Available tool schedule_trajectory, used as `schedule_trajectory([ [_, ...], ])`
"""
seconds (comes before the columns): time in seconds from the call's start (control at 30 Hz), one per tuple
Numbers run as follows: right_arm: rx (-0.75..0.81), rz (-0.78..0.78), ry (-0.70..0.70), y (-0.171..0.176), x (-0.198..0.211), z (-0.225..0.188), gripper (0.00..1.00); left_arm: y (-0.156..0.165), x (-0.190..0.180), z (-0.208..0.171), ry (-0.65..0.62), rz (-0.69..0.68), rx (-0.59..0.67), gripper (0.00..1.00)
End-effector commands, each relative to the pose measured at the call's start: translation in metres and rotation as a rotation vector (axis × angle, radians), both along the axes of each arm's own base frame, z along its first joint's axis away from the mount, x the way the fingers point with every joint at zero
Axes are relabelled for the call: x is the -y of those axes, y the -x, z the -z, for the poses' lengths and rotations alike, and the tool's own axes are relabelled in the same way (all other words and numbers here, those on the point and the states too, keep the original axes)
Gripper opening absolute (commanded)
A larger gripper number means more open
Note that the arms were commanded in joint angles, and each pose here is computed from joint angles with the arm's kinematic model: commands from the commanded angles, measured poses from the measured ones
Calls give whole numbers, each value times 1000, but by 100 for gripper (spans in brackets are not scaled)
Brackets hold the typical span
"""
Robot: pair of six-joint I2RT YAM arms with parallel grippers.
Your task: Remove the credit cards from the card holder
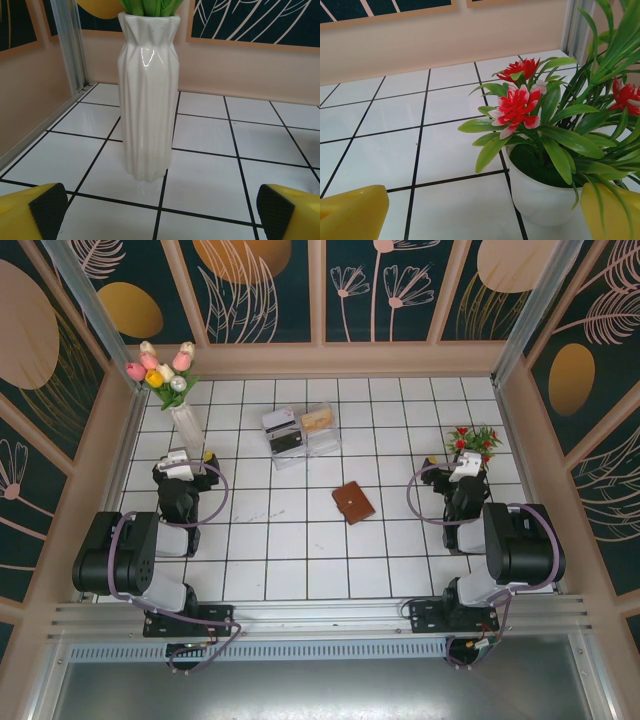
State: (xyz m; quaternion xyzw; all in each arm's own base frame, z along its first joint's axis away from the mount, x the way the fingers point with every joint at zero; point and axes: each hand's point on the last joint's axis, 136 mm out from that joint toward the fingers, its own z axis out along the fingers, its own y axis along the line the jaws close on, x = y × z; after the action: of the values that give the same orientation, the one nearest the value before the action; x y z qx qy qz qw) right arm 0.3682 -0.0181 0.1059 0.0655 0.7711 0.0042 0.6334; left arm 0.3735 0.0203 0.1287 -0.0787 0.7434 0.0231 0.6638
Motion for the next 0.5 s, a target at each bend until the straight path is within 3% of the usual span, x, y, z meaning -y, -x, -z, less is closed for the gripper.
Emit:
schedule_trajectory([
  [0.0,61,0,-15,-7,-1,-15,99,-2,-1,-8,-10,3,29,99],
  [0.47,73,-44,6,-4,-9,-19,99,0,-1,-10,-10,2,41,99],
])
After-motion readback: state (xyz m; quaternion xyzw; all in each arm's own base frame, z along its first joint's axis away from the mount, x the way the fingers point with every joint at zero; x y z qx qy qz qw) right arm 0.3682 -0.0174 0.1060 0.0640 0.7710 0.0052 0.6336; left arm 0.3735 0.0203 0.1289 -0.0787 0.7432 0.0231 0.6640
